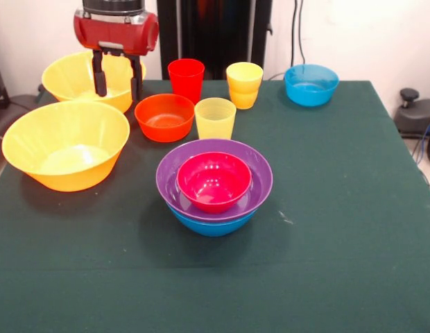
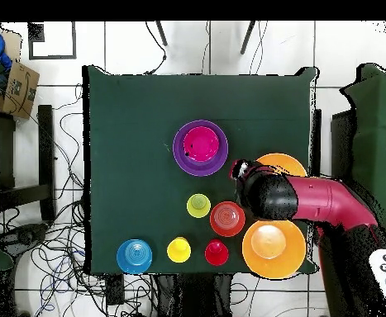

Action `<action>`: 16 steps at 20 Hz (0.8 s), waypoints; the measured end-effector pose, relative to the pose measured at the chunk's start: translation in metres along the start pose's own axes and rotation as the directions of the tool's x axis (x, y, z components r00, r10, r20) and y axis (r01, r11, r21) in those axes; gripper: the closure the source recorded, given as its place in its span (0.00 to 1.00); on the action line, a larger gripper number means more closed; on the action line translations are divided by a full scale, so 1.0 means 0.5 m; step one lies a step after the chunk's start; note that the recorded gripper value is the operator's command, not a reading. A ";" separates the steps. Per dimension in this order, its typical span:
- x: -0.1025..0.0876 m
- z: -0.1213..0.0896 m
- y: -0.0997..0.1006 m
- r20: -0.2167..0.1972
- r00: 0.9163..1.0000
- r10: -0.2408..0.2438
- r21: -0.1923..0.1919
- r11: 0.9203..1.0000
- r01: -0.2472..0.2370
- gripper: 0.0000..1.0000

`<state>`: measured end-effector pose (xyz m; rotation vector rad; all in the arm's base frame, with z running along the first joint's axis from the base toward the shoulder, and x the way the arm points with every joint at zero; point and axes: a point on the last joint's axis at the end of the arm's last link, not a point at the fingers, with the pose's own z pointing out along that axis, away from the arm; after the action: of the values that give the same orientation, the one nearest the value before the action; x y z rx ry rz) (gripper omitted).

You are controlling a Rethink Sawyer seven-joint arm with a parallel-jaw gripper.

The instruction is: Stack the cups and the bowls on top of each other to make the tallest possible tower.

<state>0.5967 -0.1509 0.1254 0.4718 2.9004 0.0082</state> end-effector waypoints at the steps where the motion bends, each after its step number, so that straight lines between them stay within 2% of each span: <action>1: 0.001 0.006 0.002 0.006 1.000 -0.004 -0.005 1.000 0.004 0.00; 9: 0.024 0.040 0.010 -0.013 0.999 -0.043 -0.008 0.999 0.043 0.00; 16: 0.045 0.081 0.036 -0.034 0.995 -0.095 -0.016 0.995 0.095 0.00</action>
<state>0.5896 -0.1278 0.0821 0.3337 2.9514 0.0225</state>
